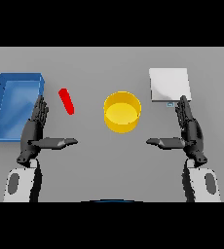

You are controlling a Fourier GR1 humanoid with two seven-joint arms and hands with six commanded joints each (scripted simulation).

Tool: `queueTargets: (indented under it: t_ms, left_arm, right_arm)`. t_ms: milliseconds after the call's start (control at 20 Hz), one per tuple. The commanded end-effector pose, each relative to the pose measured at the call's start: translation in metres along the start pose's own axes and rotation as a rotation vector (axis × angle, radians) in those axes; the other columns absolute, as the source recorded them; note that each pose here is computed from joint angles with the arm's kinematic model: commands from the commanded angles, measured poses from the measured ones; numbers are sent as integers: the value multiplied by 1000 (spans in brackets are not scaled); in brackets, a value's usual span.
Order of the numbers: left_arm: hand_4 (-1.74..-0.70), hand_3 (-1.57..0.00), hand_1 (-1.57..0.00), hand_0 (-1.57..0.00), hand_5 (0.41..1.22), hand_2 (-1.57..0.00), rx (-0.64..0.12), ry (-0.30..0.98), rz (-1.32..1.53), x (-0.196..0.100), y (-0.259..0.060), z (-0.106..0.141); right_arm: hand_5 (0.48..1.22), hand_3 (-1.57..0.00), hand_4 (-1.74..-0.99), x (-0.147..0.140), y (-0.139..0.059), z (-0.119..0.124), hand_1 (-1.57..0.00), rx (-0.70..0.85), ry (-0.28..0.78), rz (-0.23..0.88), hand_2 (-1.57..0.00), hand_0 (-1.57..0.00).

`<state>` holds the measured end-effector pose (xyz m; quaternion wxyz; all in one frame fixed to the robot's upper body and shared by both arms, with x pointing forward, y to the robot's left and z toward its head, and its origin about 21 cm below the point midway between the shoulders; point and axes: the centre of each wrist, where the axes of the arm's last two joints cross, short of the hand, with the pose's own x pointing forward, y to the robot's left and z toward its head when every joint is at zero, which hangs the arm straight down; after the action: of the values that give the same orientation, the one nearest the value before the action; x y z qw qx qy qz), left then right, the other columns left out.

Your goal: Pick up the red beaker and tilt it to pour out 1 green nut into yellow bowl. Pick up the yellow bowl and place it on the metallic measuring scale.

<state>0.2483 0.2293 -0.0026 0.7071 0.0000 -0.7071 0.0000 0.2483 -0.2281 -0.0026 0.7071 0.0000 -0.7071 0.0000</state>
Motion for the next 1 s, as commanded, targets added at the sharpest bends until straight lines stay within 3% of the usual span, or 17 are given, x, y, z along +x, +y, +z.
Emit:
queueTargets:
  t_ms: [0,250,350,450,650,950]
  left_arm:
    - [-1093,1,1,1,623,1,2,1,-1,0,2,-1]
    - [-1093,1,1,1,623,1,11,6,-8,3,18,-8]
    - [-1094,1,1,1,620,1,-28,-52,-112,6,12,10]
    - [-1093,1,1,1,615,1,-29,-60,-155,10,13,17]
    - [-1094,1,1,1,613,1,-39,-17,-191,10,11,18]
    - [-1130,1,1,1,633,1,-59,-24,-217,-2,-5,-13]
  right_arm:
    - [660,1,-1128,0,0,0,1,-1,0,0,1,1]
    - [660,1,-1128,-1,-4,0,1,1,4,2,1,1]
    - [663,1,-1128,3,1,13,1,42,-147,213,1,1]
    - [666,1,-1126,4,9,21,1,59,-164,283,1,1]
    - [660,1,-1120,5,12,28,1,55,-164,294,1,1]
    - [651,1,-1160,11,9,26,1,48,-151,271,1,1]
